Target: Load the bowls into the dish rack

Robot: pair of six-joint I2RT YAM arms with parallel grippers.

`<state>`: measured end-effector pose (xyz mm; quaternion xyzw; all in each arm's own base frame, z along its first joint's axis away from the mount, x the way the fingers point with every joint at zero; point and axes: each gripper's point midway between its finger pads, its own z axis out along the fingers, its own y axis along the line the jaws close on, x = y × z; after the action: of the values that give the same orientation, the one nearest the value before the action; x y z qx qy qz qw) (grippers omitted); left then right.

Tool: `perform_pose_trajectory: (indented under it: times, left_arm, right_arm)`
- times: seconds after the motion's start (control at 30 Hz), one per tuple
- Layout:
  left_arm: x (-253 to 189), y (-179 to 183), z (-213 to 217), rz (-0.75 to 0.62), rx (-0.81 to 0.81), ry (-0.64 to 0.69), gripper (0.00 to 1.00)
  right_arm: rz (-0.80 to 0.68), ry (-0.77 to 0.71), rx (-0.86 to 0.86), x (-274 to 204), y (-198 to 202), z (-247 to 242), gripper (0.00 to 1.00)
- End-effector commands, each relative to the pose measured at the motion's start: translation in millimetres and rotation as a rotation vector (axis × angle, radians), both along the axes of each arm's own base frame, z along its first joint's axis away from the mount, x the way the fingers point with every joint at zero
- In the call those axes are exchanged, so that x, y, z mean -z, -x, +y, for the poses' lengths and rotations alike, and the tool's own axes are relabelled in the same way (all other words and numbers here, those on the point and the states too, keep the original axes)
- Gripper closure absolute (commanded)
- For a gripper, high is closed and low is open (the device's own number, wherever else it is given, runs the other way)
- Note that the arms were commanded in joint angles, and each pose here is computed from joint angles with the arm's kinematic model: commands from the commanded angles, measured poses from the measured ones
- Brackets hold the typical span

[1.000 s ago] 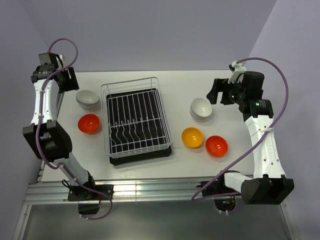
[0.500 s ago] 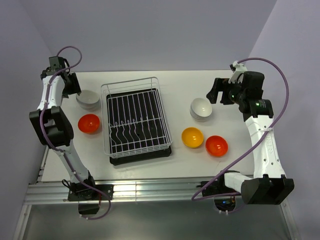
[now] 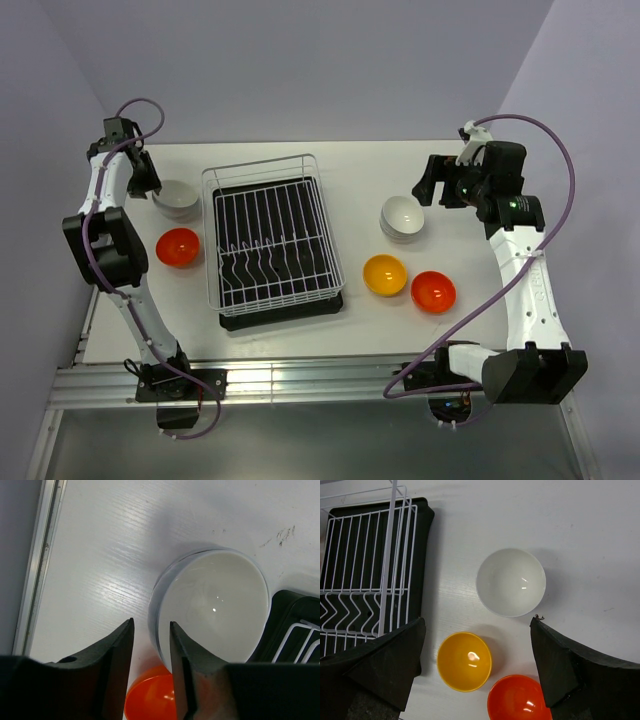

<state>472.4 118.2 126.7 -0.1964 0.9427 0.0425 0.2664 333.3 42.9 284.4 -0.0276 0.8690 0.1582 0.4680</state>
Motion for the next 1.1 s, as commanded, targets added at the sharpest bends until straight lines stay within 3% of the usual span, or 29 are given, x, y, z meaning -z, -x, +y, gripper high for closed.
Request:
perform_pose_trajectory:
  times: [0.0,0.4,0.7,0.83,1.07]
  left_arm:
    - [0.2,-11.3,1.3,-0.031,-0.032,0.016,0.61]
    - [11.3,-14.2,4.7,0.011,-0.067,0.021,0.66]
    - [0.4,-15.3,1.5,0.005,-0.073,0.046,0.84]
    - [-7.7,-16.9,-0.8,0.005,-0.076,0.063,1.0]
    - [-60.1,-18.4,-7.7,-0.101,-0.04,0.072,1.0]
  right_arm:
    - [-0.063,0.01,-0.002,-22.0,-6.9,0.5,0.08]
    - [-0.06,0.026,-0.005,-18.8,-9.8,-1.3,0.08]
    - [-0.055,0.028,-0.004,-15.2,-12.2,-1.8,0.08]
    - [-0.058,0.03,-0.002,-18.8,-14.6,-2.4,0.08]
    - [-0.082,0.034,-0.033,-29.9,-18.2,0.9,0.08]
